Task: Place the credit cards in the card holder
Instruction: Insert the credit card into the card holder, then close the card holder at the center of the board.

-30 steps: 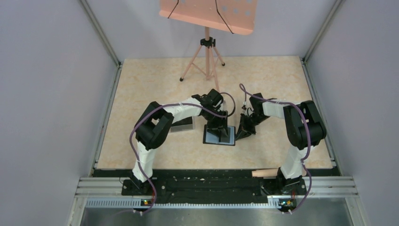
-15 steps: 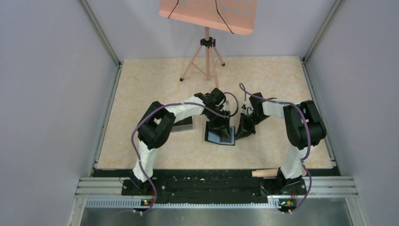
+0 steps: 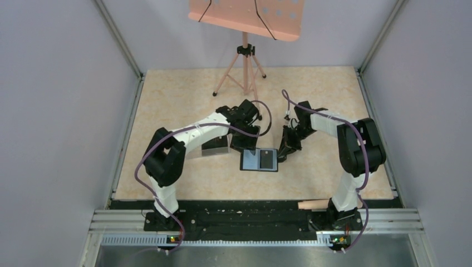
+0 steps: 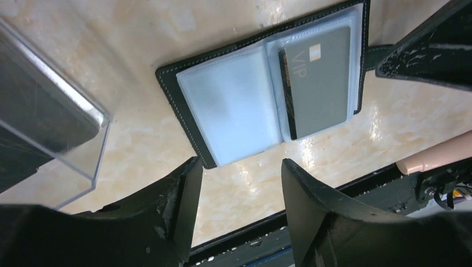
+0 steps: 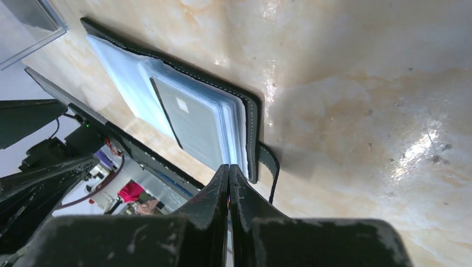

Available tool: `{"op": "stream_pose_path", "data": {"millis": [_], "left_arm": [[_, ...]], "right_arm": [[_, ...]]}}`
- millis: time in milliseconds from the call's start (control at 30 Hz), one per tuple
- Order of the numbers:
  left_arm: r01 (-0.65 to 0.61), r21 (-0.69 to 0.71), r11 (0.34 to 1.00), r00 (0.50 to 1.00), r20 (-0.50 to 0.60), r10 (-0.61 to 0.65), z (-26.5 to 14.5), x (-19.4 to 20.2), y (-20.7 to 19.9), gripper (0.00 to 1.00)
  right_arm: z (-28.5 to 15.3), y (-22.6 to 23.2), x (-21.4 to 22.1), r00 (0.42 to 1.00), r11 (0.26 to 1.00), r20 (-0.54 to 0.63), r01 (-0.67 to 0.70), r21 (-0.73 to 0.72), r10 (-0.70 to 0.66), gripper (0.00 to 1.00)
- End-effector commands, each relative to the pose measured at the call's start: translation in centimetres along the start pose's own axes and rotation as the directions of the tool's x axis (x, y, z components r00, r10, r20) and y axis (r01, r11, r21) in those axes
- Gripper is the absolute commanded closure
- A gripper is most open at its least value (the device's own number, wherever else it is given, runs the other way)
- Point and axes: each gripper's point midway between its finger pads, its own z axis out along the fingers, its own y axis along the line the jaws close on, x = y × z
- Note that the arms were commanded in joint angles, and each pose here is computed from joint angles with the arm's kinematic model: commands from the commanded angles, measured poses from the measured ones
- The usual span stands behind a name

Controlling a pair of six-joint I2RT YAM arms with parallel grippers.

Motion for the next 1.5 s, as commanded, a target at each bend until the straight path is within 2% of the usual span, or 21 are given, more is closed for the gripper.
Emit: {"op": "stream_pose_path", "data": {"millis": [0, 200, 400, 500, 633, 800, 900, 1300, 1467], "left_arm": [[0.07, 0.079, 0.994, 0.997, 0.024, -0.072, -0.6, 0.6, 0.6, 0.4], [0.194, 0.25, 0.949, 0.981, -0.049, -0.187, 0.8, 2.3, 0.9, 0.41], [0.283, 0.306, 0.909, 0.959, -0.099, -0.265, 2.3, 1.7, 1.6, 0.41], [0.295, 0.27, 0.916, 0.955, -0.095, -0.28, 2.9, 1.2, 2.1, 0.42], [0.295, 0.151, 0.943, 0.955, -0.068, -0.288, 3.1, 0.8, 3.7, 0.42], [0.28, 0.025, 0.96, 0.96, -0.018, -0.279, 2.9, 0.1, 5.6, 0.42], [0.28, -0.031, 0.96, 0.959, -0.027, -0.281, 3.3, 0.1, 6.3, 0.41], [0.268, 0.222, 0.938, 0.958, -0.166, -0.234, 5.1, -0.6, -0.1, 0.43], [0.246, 0.301, 0.921, 0.967, -0.137, -0.213, 3.5, -1.6, -1.9, 0.47]], "right_arm": [[-1.2, 2.2, -1.0, 0.996, 0.996, 0.029, 0.084, -0.041, -0.083, 1.0], [-0.2, 3.5, -1.2, 0.991, 0.989, 0.008, 0.136, -0.052, -0.136, 1.0], [1.8, 1.6, -1.2, 0.993, 0.994, -0.032, 0.112, 0.019, -0.111, 1.0], [2.4, 0.0, -0.9, 0.995, 0.992, -0.046, 0.095, 0.081, -0.092, 1.0], [2.8, -1.3, -0.6, 0.995, 0.988, -0.063, 0.081, 0.134, -0.073, 1.0], [2.7, -1.8, -0.6, 0.996, 0.984, -0.064, 0.075, 0.164, -0.065, 1.0], [2.7, -1.8, -0.7, 0.996, 0.983, -0.062, 0.076, 0.166, -0.067, 1.0], [2.9, -1.7, -0.4, 0.996, 0.986, -0.073, 0.069, 0.153, -0.058, 1.0], [3.0, -1.6, -0.4, 0.995, 0.988, -0.077, 0.067, 0.142, -0.057, 1.0]]}}
